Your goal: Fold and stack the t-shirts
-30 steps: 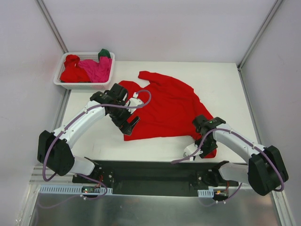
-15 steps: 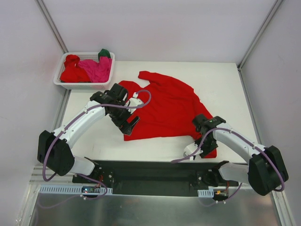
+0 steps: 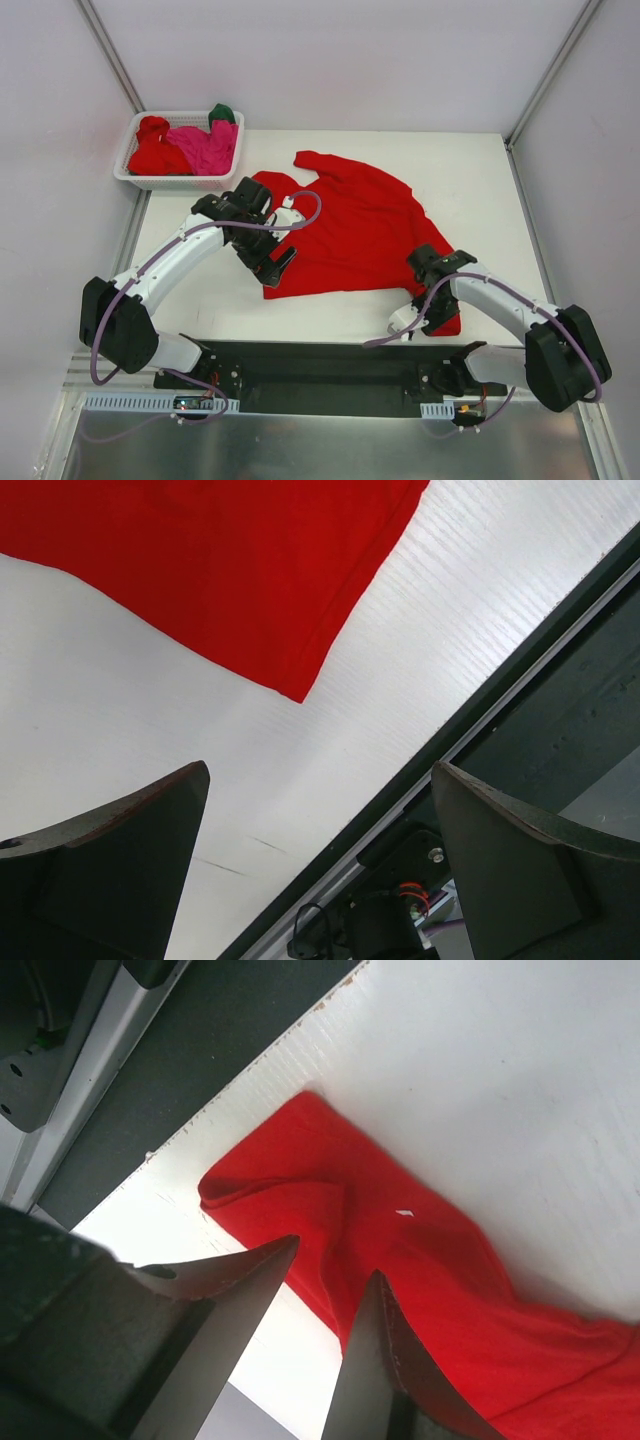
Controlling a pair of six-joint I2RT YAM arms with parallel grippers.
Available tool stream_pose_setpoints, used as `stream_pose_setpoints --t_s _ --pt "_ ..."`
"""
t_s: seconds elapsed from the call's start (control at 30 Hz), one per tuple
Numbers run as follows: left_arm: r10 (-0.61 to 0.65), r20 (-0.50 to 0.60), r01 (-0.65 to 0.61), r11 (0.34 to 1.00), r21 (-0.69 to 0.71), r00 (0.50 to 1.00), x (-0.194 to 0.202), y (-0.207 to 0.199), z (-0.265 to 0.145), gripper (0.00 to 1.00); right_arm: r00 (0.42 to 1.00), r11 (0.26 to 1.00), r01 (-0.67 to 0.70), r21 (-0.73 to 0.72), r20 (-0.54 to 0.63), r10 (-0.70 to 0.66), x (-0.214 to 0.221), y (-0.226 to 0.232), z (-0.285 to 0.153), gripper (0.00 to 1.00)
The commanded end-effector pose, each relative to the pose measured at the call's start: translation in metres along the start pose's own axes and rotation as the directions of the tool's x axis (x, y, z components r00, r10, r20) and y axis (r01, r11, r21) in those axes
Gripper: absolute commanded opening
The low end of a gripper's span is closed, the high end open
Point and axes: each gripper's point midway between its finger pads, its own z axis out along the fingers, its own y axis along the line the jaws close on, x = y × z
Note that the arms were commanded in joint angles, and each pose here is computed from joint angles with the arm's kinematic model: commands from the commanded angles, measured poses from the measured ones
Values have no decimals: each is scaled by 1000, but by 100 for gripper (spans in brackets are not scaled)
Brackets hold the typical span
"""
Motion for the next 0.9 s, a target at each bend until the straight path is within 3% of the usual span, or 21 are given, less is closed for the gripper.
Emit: stream_pose_setpoints --t_s 0.0,0.37,0.47,0.5,0.57,0.6,0.87 --pt "17 15 -17 1000 -18 1000 1 0 -7 95 710 711 703 7 54 -702 -21 -19 7 39" --pt "16 19 -16 1000 -16 1000 -1 0 -7 94 719 721 692 22 55 -692 -24 -12 17 35" --pt "15 19 -15 1000 -16 1000 0 0 -7 94 721 723 690 29 47 -691 -24 -12 19 30" --pt "16 19 -16 1000 -16 1000 0 0 -7 95 725 726 687 28 44 -688 -23 -12 19 22" --pt "15 19 -15 1000 -17 1000 0 0 -7 94 730 731 682 23 43 -682 -22 -12 17 19" --pt "16 17 -16 1000 -17 1000 1 0 -7 95 736 737 675 27 35 -676 -21 -14 14 13" --pt "17 17 -17 1000 -13 1000 -1 0 -7 95 754 754 656 20 24 -656 -19 -14 -2 1"
